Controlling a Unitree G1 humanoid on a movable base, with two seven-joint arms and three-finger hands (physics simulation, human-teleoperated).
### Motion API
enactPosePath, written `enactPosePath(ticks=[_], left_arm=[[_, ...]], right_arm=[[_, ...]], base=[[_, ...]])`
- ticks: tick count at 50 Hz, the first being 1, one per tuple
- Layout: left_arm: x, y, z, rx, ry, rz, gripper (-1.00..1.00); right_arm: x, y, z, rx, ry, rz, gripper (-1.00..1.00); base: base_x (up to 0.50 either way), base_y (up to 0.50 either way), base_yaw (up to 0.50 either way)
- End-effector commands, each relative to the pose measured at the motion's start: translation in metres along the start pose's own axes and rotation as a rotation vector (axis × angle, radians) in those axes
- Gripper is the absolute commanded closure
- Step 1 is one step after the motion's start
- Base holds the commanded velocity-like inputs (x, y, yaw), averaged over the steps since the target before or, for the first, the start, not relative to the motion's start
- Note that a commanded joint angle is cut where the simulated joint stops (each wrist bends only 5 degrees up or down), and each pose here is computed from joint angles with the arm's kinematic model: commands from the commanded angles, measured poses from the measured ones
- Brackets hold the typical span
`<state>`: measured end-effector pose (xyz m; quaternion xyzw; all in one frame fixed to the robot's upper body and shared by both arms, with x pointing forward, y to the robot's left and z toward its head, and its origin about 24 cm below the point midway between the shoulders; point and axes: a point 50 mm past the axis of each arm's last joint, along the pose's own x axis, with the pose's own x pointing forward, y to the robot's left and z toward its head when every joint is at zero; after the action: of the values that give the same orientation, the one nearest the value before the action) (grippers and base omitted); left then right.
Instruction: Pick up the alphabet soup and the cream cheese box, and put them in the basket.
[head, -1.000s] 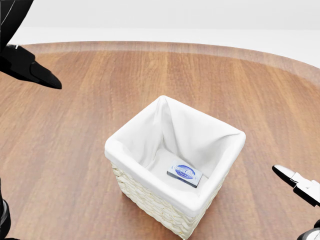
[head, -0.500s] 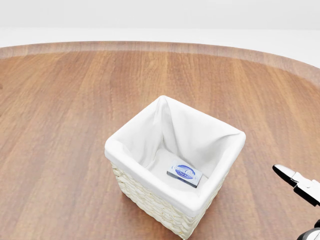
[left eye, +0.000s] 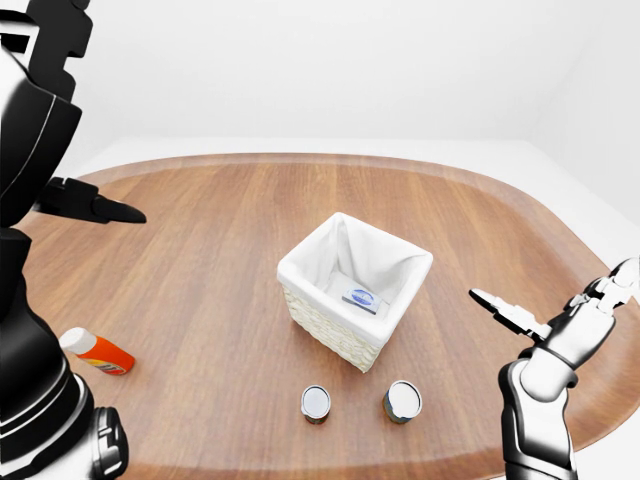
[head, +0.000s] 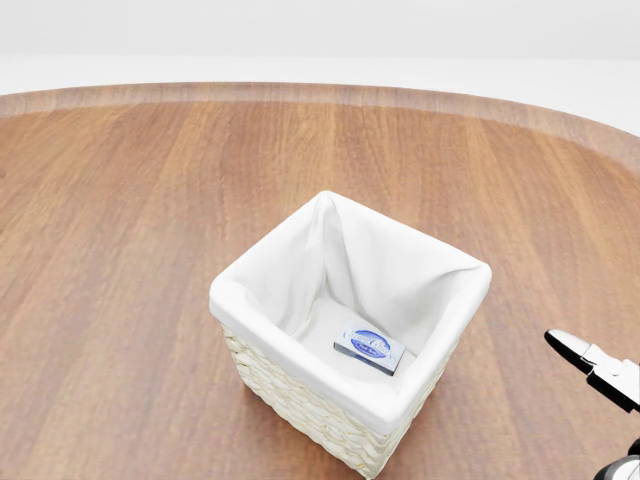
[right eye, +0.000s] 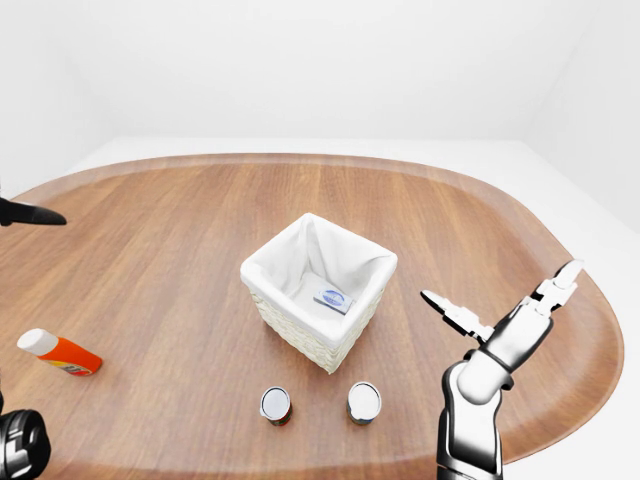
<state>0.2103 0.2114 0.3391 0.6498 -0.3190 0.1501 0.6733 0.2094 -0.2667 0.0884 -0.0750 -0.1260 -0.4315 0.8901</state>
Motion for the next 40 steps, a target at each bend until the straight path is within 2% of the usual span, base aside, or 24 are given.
enactPosePath(ticks=[1,20,29,36,37,40], left_arm=[[-0.002,0.001,0.0,0.005,-0.005,0.001,-1.0],[-0.002,0.002,0.0,0.009,-0.005,-0.008,-1.0],[-0.003,-0.004,-0.002,-0.015,0.005,0.002,-1.0],[-0.003,-0.006,-0.001,0.007,0.011,-0.036,-1.0],[-0.004,-0.01,-0.005,0.043,0.038,-0.056,-1.0],[-0.003,-0.007,-0.004,0.041,0.037,-0.05,-1.0]], right_arm=[[0.0,0.0,0.0,-0.001,0.0,0.0,-1.0],[-0.003,-0.002,0.0,-0.014,-0.003,0.0,-1.0],[-0.004,-0.006,-0.005,-0.044,0.007,-0.002,-1.0],[-0.009,-0.006,-0.011,-0.077,0.027,0.014,-1.0],[-0.01,-0.006,-0.011,-0.081,0.027,0.02,-1.0],[-0.015,-0.004,-0.01,-0.099,0.015,0.036,-1.0]], base=[[0.0,0.0,0.0],[0.0,0.0,0.0],[0.0,0.0,0.0],[0.0,0.0,0.0],[0.0,0.0,0.0],[0.0,0.0,0.0]])
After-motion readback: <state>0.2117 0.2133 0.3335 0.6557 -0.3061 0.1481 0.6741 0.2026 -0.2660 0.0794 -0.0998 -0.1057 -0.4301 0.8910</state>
